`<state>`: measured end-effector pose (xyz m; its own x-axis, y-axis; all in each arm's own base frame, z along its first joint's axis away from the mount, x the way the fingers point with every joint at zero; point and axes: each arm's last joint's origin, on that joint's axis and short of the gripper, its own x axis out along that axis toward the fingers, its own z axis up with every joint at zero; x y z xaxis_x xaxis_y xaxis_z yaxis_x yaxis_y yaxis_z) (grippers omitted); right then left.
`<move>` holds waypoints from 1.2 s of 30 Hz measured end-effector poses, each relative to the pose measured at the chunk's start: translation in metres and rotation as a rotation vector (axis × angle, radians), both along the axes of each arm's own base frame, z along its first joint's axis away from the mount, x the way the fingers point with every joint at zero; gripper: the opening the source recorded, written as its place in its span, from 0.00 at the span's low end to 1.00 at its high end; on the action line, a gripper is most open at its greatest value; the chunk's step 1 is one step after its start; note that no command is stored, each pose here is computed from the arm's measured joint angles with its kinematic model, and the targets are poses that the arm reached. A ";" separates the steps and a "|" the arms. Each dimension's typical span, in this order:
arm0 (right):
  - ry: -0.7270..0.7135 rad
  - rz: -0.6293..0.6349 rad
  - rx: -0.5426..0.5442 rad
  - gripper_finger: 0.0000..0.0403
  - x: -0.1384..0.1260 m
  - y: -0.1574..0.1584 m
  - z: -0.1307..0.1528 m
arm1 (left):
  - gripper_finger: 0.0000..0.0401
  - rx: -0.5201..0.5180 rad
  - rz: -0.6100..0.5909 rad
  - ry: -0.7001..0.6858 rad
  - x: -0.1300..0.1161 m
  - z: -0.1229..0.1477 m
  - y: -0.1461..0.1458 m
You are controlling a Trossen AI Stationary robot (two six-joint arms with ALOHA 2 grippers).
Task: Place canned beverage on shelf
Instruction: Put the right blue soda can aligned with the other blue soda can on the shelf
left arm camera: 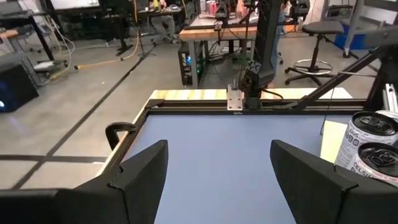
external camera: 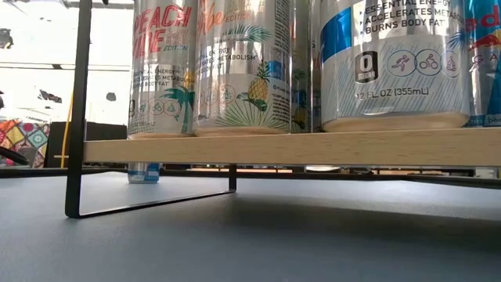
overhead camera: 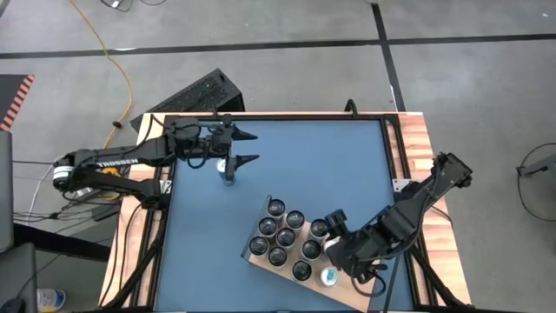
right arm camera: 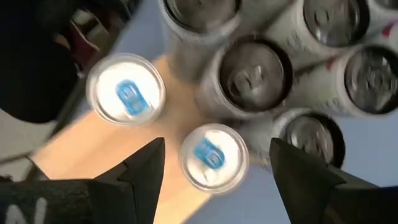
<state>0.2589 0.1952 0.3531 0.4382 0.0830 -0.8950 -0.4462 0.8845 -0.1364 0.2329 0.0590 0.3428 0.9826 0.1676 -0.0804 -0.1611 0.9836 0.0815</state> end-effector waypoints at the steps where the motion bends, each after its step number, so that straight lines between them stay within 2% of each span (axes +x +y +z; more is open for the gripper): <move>1: -0.006 -0.004 0.006 0.67 0.002 0.000 0.000 | 0.67 -0.005 0.000 0.001 0.000 0.000 0.000; 8: 0.031 0.058 0.035 0.67 0.008 0.004 -0.006 | 0.67 -0.012 0.001 0.000 0.000 0.000 0.000; 12: 0.062 0.085 0.009 0.67 0.012 0.008 -0.015 | 0.67 -0.012 0.001 0.001 0.000 0.000 0.000; 36: 0.088 0.179 -0.068 0.67 0.016 -0.004 -0.017 | 0.67 -0.015 0.001 0.009 0.000 -0.001 0.000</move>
